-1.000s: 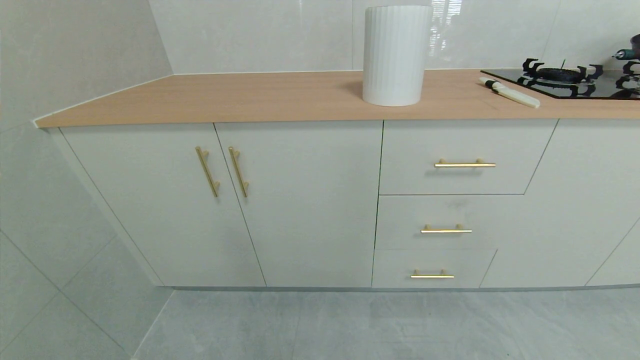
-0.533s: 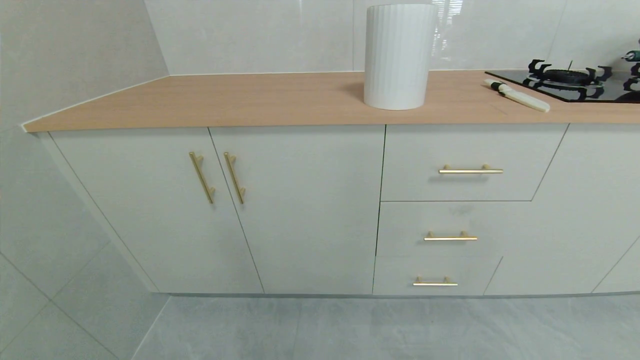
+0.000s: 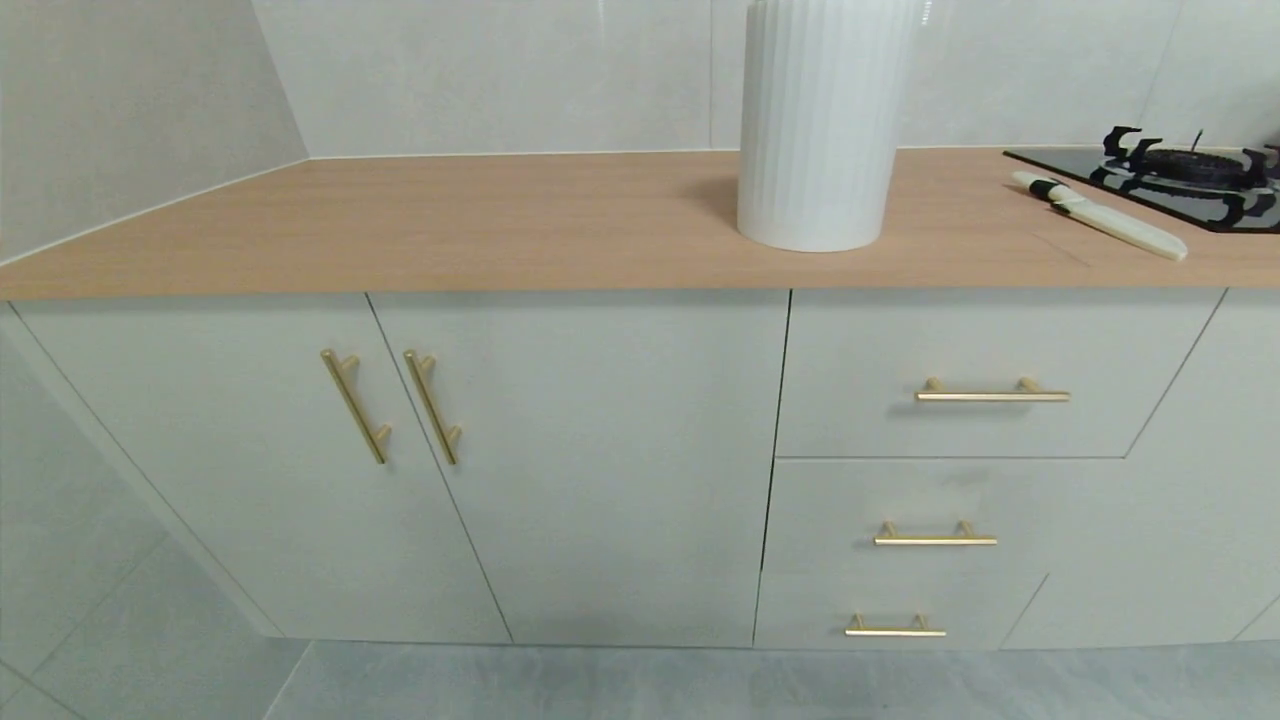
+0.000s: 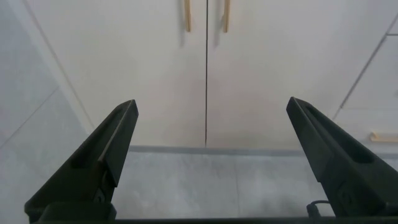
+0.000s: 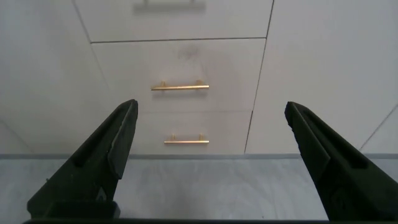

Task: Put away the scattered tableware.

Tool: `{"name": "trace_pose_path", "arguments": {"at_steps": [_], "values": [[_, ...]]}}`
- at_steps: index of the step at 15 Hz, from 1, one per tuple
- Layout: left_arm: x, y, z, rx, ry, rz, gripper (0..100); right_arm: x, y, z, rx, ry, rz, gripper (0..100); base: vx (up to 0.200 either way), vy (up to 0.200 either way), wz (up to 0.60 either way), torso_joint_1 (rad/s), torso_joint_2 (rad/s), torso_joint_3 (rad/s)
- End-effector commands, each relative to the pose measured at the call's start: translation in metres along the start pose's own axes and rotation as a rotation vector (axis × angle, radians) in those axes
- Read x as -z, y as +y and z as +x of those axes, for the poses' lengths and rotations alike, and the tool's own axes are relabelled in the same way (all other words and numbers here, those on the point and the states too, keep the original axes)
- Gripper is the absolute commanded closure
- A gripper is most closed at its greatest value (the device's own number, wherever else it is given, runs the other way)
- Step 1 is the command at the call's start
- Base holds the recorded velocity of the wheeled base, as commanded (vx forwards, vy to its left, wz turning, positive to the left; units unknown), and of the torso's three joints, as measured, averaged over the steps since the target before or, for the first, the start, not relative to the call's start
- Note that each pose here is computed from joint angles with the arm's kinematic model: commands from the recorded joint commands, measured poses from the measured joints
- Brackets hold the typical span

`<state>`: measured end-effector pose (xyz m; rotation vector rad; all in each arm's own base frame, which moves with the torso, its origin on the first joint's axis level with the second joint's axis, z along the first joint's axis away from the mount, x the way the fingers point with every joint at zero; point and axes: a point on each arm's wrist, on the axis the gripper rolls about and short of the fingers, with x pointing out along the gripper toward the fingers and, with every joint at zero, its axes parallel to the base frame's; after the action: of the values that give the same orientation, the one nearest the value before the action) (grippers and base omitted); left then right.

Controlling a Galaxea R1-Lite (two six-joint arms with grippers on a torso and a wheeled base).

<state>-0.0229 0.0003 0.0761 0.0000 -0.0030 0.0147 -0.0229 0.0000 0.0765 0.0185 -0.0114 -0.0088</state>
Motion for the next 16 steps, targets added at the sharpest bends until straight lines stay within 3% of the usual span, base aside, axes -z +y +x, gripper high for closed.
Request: {"name": "trace_pose_path", "arguments": {"at_steps": [1, 4, 10, 12, 16], "values": [[0.0004, 0.0000, 0.0002, -0.001, 0.003, 0.000, 0, -0.0001, 0.0000, 0.0002, 0.000, 0.002, 0.000, 0, 0.200, 0.000, 0.00, 0.002, 0.01, 0.002], [0.0000, 0.0000, 0.0001, -0.001, 0.001, 0.000, 0, -0.0001, 0.0000, 0.0002, 0.000, 0.002, 0.000, 0, 0.200, 0.000, 0.00, 0.002, 0.00, 0.002], [0.0000, 0.0000, 0.0001, -0.001, 0.001, 0.000, 0, -0.0001, 0.0000, 0.0002, 0.000, 0.002, 0.000, 0, 0.000, 0.000, 0.00, 0.000, 0.00, 0.000], [0.0000, 0.0000, 0.0001, -0.001, 0.001, 0.000, 0, -0.0001, 0.0000, 0.0002, 0.000, 0.002, 0.000, 0, 0.000, 0.000, -0.60, 0.005, 0.00, 0.002], [0.0000, 0.0000, 0.0001, -0.001, 0.001, 0.000, 0, -0.0001, 0.0000, 0.0002, 0.000, 0.002, 0.000, 0, 0.000, 0.000, 0.00, 0.000, 0.00, 0.000]]}}
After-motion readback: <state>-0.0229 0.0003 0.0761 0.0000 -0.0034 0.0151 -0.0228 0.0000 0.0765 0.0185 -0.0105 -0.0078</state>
